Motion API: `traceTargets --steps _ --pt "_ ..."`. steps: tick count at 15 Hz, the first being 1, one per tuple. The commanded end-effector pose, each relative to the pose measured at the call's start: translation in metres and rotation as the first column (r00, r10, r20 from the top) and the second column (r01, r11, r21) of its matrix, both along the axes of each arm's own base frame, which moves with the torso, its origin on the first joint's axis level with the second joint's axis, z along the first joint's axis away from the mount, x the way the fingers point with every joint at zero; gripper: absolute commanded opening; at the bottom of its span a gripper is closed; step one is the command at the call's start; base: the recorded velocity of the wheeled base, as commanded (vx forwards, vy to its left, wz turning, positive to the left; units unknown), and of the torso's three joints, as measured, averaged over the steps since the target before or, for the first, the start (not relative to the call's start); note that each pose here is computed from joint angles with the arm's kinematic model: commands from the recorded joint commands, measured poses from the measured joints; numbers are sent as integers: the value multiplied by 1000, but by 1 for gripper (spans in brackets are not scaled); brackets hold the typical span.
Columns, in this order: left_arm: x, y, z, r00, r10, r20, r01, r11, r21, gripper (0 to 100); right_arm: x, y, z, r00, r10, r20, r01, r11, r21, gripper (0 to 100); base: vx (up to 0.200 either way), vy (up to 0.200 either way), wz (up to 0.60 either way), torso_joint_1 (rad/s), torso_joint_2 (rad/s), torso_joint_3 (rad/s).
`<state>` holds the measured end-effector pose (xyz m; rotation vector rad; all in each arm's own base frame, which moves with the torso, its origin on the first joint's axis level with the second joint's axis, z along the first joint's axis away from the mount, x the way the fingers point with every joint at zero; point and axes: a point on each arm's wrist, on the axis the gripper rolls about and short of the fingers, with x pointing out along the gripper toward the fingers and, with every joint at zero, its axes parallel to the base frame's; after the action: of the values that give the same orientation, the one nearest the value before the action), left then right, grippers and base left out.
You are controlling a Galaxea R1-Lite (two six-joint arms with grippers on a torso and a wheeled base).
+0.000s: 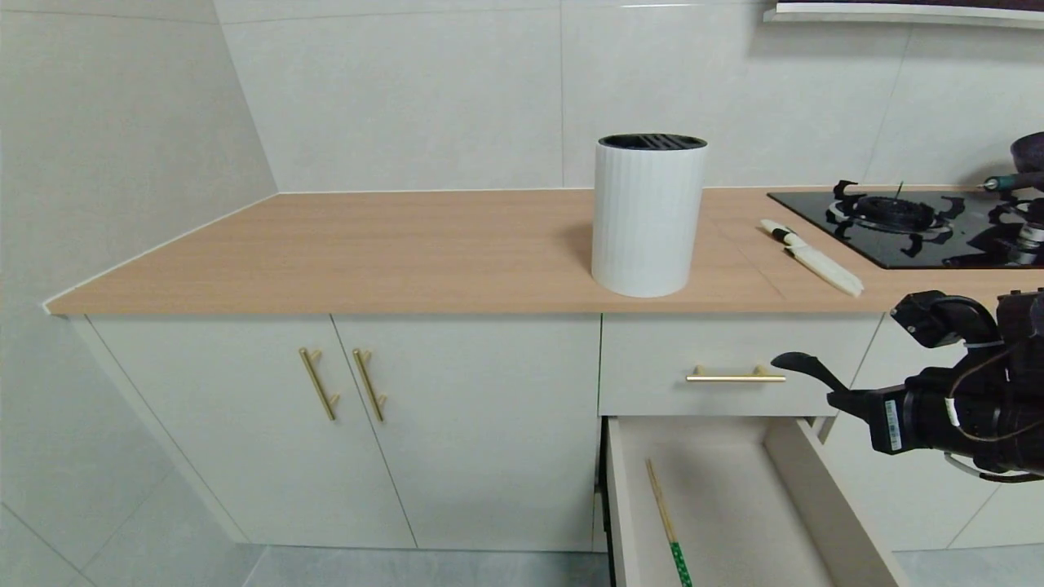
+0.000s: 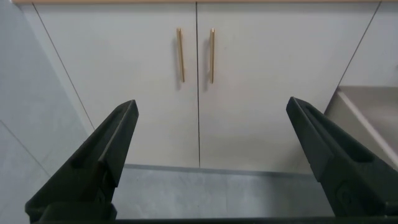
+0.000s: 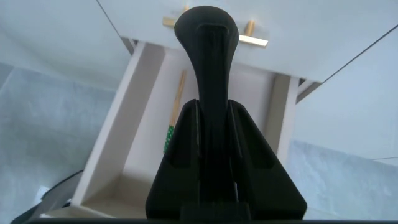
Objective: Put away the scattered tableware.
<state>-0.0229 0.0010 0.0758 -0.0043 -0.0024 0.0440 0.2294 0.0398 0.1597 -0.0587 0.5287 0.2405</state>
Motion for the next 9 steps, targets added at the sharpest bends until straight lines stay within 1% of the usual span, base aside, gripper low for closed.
traceTargets --steps 1,5,9 --pt "0 0 0 1000 -1 -1 1 1000 0 100 1 0 -2 1000 1 -8 -1 1000 -2 0 0 0 0 -183 481 295" --pt "0 0 0 1000 -1 -1 1 1000 0 100 0 2 -5 1000 10 -20 -10 1000 -8 0 0 0 0 -173 467 288" --pt "0 0 0 1000 0 -1 0 1000 0 100 3 2 -11 999 16 -43 -17 1000 -23 0 0 0 0 -140 452 310"
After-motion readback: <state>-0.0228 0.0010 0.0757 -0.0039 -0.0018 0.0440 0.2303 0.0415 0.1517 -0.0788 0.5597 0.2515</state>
